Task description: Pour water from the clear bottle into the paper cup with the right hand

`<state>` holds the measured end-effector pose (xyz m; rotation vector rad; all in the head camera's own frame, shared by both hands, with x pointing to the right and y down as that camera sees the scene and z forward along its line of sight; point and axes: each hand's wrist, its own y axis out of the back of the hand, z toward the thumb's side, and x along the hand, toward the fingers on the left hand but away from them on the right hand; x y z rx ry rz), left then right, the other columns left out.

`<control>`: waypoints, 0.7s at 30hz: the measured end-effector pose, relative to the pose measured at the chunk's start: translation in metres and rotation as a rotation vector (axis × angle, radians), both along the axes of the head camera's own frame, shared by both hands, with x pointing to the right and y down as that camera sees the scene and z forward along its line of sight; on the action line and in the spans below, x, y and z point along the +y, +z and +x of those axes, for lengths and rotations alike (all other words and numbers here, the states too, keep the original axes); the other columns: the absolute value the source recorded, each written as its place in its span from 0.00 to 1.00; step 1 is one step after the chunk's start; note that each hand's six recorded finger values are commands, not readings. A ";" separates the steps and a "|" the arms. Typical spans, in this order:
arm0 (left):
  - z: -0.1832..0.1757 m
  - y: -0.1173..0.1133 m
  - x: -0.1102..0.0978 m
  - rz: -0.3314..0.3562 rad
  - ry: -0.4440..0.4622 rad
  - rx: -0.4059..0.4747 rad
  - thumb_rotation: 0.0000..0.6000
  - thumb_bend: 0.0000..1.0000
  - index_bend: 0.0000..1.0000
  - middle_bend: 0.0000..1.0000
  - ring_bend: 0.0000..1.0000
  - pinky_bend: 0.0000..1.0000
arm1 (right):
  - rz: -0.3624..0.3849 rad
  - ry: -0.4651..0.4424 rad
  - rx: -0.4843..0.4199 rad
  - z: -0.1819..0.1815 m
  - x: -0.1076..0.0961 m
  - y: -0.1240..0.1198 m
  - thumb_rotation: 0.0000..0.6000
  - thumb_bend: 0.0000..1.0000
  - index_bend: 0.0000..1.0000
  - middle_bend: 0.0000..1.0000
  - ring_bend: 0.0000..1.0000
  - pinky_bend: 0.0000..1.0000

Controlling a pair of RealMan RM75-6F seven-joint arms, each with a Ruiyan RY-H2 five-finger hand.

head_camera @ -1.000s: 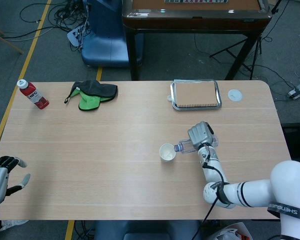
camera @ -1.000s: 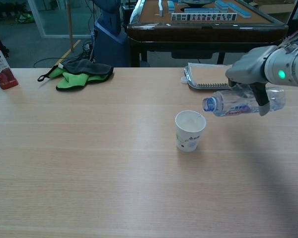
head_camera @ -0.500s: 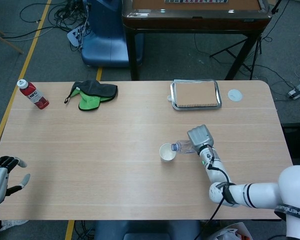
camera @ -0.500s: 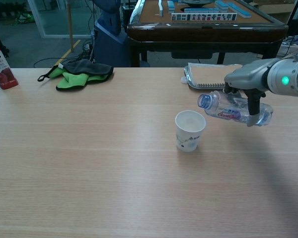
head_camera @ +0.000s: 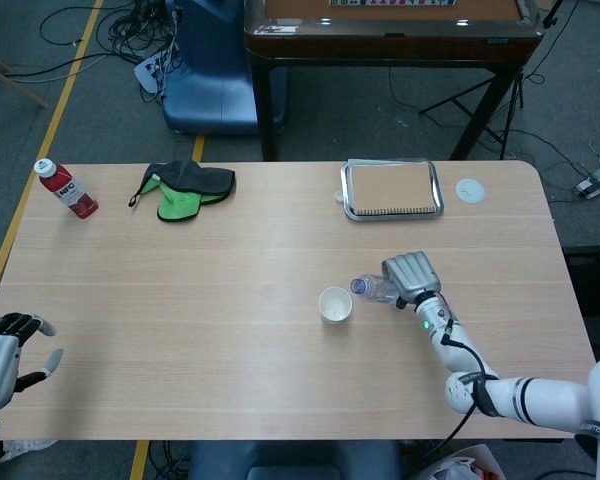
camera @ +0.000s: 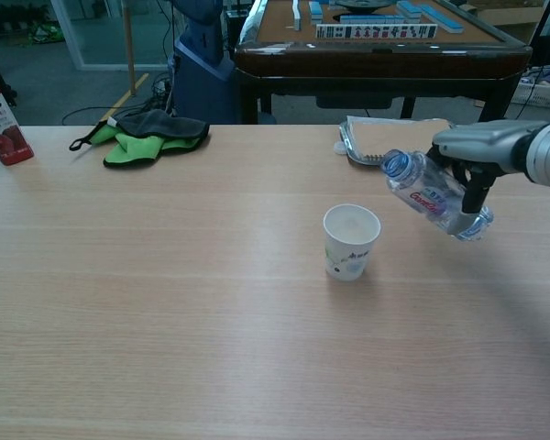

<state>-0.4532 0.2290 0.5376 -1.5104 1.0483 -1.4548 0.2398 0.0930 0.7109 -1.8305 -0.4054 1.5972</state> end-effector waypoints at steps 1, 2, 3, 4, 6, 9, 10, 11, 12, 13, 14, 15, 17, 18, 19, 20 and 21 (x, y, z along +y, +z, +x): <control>0.000 0.000 0.000 -0.001 0.001 -0.001 1.00 0.24 0.50 0.45 0.33 0.60 | 0.005 0.009 -0.024 0.002 0.000 0.000 1.00 0.03 0.62 0.58 0.52 0.57; 0.000 0.001 0.000 -0.002 0.002 -0.002 1.00 0.24 0.50 0.45 0.33 0.60 | 0.009 0.015 -0.041 0.004 0.001 0.001 1.00 0.03 0.62 0.58 0.52 0.57; 0.000 0.001 0.000 -0.003 0.003 -0.003 1.00 0.24 0.50 0.45 0.33 0.60 | 0.013 0.021 -0.059 0.006 0.001 0.001 1.00 0.03 0.62 0.58 0.52 0.57; 0.000 0.001 0.000 -0.003 0.003 -0.004 1.00 0.24 0.50 0.45 0.33 0.60 | 0.019 0.028 -0.081 0.008 0.002 0.002 1.00 0.03 0.62 0.58 0.52 0.57; 0.000 0.002 0.000 -0.002 0.005 -0.010 1.00 0.24 0.50 0.45 0.33 0.60 | 0.028 0.037 -0.112 0.011 0.004 0.003 1.00 0.03 0.62 0.58 0.52 0.57; 0.000 0.002 0.000 -0.001 0.006 -0.013 1.00 0.24 0.50 0.45 0.33 0.60 | 0.042 0.053 -0.158 0.017 0.007 0.004 1.00 0.03 0.62 0.58 0.52 0.57; 0.000 0.002 0.000 -0.001 0.005 -0.012 1.00 0.24 0.50 0.45 0.33 0.60 | 0.046 0.062 -0.177 0.019 0.008 0.005 1.00 0.03 0.62 0.58 0.52 0.57; 0.000 0.002 0.000 0.000 0.006 -0.013 1.00 0.24 0.50 0.45 0.33 0.60 | 0.050 0.069 -0.190 0.020 0.009 0.006 1.00 0.03 0.62 0.58 0.52 0.57; 0.000 0.002 0.000 0.000 0.006 -0.013 1.00 0.24 0.50 0.45 0.33 0.60 | 0.054 0.075 -0.204 0.022 0.010 0.007 1.00 0.03 0.62 0.58 0.52 0.57; 0.000 0.002 0.000 0.000 0.006 -0.013 1.00 0.24 0.50 0.45 0.33 0.60 | 0.059 0.083 -0.222 0.023 0.012 0.008 1.00 0.03 0.62 0.58 0.52 0.57; 0.000 0.002 0.000 0.001 0.006 -0.013 1.00 0.24 0.50 0.45 0.33 0.60 | 0.063 0.088 -0.236 0.025 0.013 0.008 1.00 0.03 0.62 0.58 0.52 0.57; 0.000 0.002 0.000 0.001 0.007 -0.013 1.00 0.24 0.50 0.45 0.33 0.60 | 0.067 0.093 -0.248 0.026 0.014 0.010 1.00 0.03 0.62 0.58 0.52 0.57; 0.000 0.002 0.000 0.001 0.008 -0.013 1.00 0.24 0.50 0.45 0.33 0.60 | 0.075 0.106 -0.278 0.029 0.016 0.012 1.00 0.03 0.62 0.58 0.52 0.57; 0.001 0.002 0.000 0.000 0.008 -0.014 1.00 0.24 0.50 0.45 0.33 0.60 | 0.078 0.113 -0.290 0.030 0.018 0.013 1.00 0.03 0.62 0.58 0.52 0.57; 0.000 0.002 0.000 0.000 0.008 -0.015 1.00 0.24 0.50 0.45 0.33 0.60 | 0.081 0.124 -0.306 0.032 0.019 0.015 1.00 0.03 0.62 0.58 0.52 0.57; 0.000 0.002 0.000 -0.001 0.008 -0.015 1.00 0.24 0.50 0.45 0.33 0.60 | 0.084 0.132 -0.317 0.033 0.020 0.016 1.00 0.02 0.62 0.58 0.52 0.57; 0.000 0.002 0.001 -0.002 0.008 -0.015 1.00 0.24 0.50 0.45 0.33 0.60 | 0.087 0.139 -0.328 0.035 0.021 0.018 1.00 0.02 0.62 0.58 0.52 0.57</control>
